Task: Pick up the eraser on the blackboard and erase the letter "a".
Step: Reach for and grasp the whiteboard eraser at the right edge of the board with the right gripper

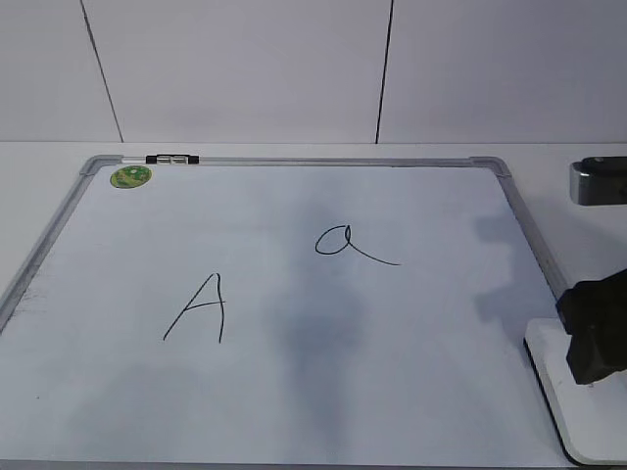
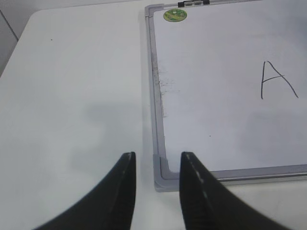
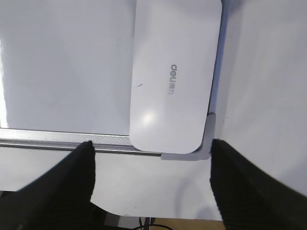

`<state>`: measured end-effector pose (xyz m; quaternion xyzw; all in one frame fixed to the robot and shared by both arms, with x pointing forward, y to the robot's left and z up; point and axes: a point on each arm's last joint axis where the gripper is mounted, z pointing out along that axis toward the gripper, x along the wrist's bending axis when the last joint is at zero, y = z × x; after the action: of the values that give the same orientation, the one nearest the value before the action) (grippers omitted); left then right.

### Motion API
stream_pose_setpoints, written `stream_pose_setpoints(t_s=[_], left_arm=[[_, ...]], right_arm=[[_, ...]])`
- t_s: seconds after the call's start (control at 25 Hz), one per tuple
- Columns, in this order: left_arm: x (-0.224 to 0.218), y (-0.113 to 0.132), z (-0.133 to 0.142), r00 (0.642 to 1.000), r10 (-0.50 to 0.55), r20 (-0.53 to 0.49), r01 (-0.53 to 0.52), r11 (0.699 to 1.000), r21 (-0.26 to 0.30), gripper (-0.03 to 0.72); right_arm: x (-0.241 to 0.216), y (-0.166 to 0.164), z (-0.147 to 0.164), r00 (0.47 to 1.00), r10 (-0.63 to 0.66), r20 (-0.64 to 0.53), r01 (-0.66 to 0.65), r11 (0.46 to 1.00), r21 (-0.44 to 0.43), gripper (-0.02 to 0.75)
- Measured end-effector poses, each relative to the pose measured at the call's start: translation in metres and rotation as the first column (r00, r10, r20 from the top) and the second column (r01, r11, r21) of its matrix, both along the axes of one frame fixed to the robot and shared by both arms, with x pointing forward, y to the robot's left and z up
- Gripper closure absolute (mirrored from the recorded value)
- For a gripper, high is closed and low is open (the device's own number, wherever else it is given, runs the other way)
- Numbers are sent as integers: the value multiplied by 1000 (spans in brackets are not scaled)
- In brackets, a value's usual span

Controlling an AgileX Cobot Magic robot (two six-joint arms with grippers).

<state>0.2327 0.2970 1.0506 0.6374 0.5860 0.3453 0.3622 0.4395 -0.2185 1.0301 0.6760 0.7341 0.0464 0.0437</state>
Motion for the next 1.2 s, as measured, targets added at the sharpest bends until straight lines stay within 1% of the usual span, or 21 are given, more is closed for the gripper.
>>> stream_pose_setpoints(t_s=[0.32, 0.56, 1.04, 1.2], left_arm=[[0, 0, 0, 1000, 0, 0, 0, 1000, 0, 454], [0, 0, 0, 1000, 0, 0, 0, 1000, 0, 454], [0, 0, 0, 1000, 0, 0, 0, 1000, 0, 454], [0, 0, 0, 1000, 0, 0, 0, 1000, 0, 454]], right_arm=[[0, 0, 0, 1000, -15, 1, 15, 1000, 2, 146], [0, 0, 0, 1000, -15, 5, 15, 1000, 4, 123], [1, 0, 0, 1000, -8, 11, 8, 1000, -2, 122], [-1, -1, 0, 1000, -13, -16, 13, 1000, -13, 122]])
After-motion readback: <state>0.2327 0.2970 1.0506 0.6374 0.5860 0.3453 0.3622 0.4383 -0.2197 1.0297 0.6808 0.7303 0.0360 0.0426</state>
